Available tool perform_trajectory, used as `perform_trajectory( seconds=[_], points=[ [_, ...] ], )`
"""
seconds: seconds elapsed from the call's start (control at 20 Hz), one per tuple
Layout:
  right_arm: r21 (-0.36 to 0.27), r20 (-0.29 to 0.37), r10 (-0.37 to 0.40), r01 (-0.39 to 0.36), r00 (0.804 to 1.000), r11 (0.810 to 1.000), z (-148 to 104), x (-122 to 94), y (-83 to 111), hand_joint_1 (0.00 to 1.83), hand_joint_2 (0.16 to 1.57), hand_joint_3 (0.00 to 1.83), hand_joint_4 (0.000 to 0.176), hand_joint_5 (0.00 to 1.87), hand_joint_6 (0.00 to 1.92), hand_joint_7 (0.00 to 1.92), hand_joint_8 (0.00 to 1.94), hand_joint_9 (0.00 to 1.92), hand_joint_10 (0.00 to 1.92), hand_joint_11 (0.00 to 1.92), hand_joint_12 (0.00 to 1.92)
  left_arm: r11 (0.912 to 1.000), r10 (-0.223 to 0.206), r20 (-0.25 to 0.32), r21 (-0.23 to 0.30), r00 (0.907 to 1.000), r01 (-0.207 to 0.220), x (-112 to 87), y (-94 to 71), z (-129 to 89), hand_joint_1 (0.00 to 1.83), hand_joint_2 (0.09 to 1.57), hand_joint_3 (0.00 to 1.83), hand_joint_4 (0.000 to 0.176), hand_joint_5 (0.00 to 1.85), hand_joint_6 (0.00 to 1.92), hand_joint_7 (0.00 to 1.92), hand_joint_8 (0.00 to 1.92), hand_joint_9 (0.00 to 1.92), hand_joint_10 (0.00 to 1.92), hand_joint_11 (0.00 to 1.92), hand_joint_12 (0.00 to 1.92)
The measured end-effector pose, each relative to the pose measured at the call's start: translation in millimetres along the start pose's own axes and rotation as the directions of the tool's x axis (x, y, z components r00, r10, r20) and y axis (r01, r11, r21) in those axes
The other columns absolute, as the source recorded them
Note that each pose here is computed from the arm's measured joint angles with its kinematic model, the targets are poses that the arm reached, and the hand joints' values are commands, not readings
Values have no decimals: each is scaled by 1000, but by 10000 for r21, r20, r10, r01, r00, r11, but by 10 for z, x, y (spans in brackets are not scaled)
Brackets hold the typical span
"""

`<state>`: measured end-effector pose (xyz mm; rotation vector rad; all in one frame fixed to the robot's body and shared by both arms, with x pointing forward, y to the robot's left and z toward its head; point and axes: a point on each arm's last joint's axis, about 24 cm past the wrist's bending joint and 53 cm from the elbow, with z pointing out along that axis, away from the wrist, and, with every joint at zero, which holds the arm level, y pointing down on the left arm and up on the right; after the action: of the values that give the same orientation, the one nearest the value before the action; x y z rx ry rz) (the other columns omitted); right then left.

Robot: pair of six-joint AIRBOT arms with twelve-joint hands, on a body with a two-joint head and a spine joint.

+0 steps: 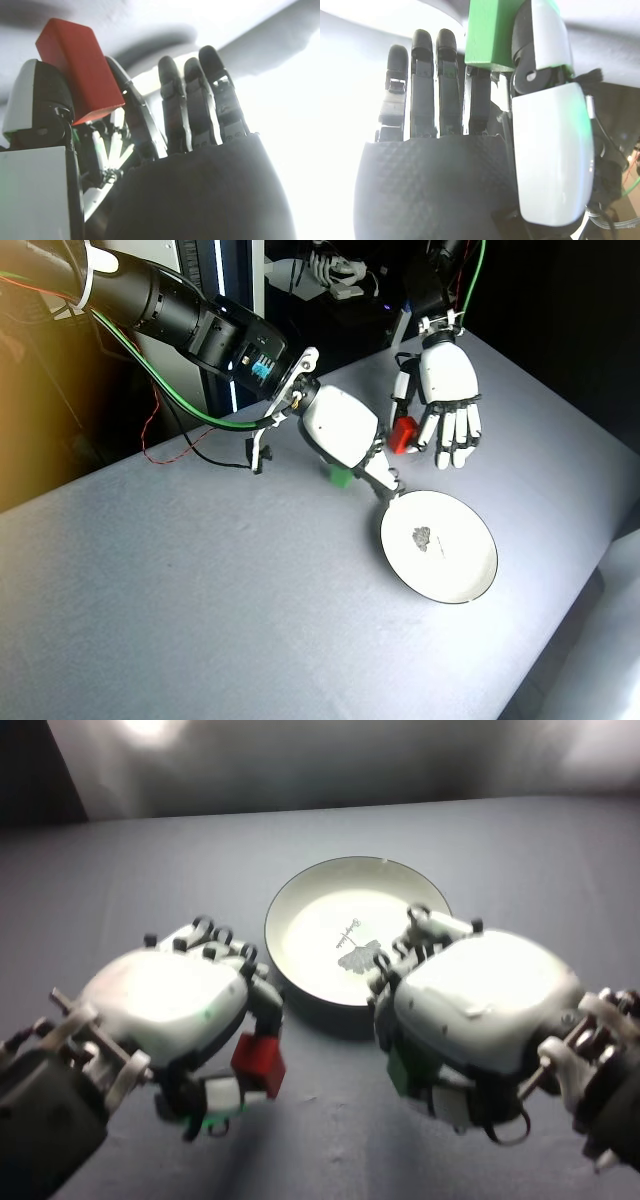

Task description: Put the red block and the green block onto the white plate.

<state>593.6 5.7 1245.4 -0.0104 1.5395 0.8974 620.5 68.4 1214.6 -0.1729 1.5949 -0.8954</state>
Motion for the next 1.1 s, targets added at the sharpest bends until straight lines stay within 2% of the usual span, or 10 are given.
perform_trajectory(
  seconds=[0.1,0.15,0.3,0.45,0.6,0.75,0.85,0.9,1.0,1.1],
  points=[
    [60,313,6,-8,9995,10000,10,-106,-8,1130,1049,0,0,1130,741,576,2,493,5,0,787,9999,74,89,125,9999,-76,-54,-48,68,997,1120,0,176,960,1022,438,7,236,48,0,991],
    [101,421,79,-84,9991,9999,19,-150,-6,1122,1047,0,11,1133,736,581,3,501,8,0,799,9997,76,107,242,9999,-78,-100,-86,110,1000,1116,0,176,967,1014,449,8,241,49,0,982],
    [116,712,69,-78,9974,9999,68,-266,-24,1130,1047,0,0,1133,736,578,0,478,2,0,817,9978,115,254,651,9996,-131,-223,-213,286,987,1131,1,176,937,1062,440,1,226,39,0,972],
    [355,1322,281,-331,9908,9988,183,-509,-167,1132,1042,0,0,1148,710,569,3,477,1,0,795,9951,193,342,966,9992,-225,-287,-300,440,1000,1117,0,176,968,1013,441,2,241,44,0,960],
    [599,1818,174,-287,9832,9978,243,-687,-303,1133,1042,0,0,1146,711,586,9,487,5,0,789,9920,28,343,1262,9994,-71,-305,-364,591,999,1117,0,176,965,1016,446,3,248,47,0,1000],
    [736,1837,293,-435,9825,9963,311,-680,-381,1126,1053,2,0,1119,757,570,4,480,3,0,730,9885,17,455,1511,9990,-85,-353,-403,719,1003,1114,0,176,974,1002,450,3,235,41,0,976],
    [724,1860,370,-512,9819,9961,365,-670,-400,1120,1057,0,0,1110,774,570,3,492,7,0,747,9892,-124,527,1465,9985,45,-381,-343,807,1004,1113,1,176,974,1005,463,3,251,45,0,995],
    [750,1896,405,-556,9810,9956,412,-663,-421,1118,1054,0,11,1117,763,580,4,499,8,0,776,9891,-162,569,1471,9982,76,-393,-324,848,1000,1117,1,176,965,1018,453,1,246,42,0,969],
    [833,1916,473,-643,9803,9944,471,-648,-461,1114,1056,1,19,1110,774,583,3,505,9,0,764,9885,-191,707,1507,9973,82,-433,-293,922,977,1140,6,176,914,1094,408,4,236,37,0,986],
    [805,1966,548,-718,9790,9942,502,-641,-490,1119,1057,0,1,1108,775,587,2,504,8,0,756,9892,-257,777,1461,9966,141,-455,-253,973,993,1127,0,176,949,1039,428,11,243,40,0,994]
  ],
)
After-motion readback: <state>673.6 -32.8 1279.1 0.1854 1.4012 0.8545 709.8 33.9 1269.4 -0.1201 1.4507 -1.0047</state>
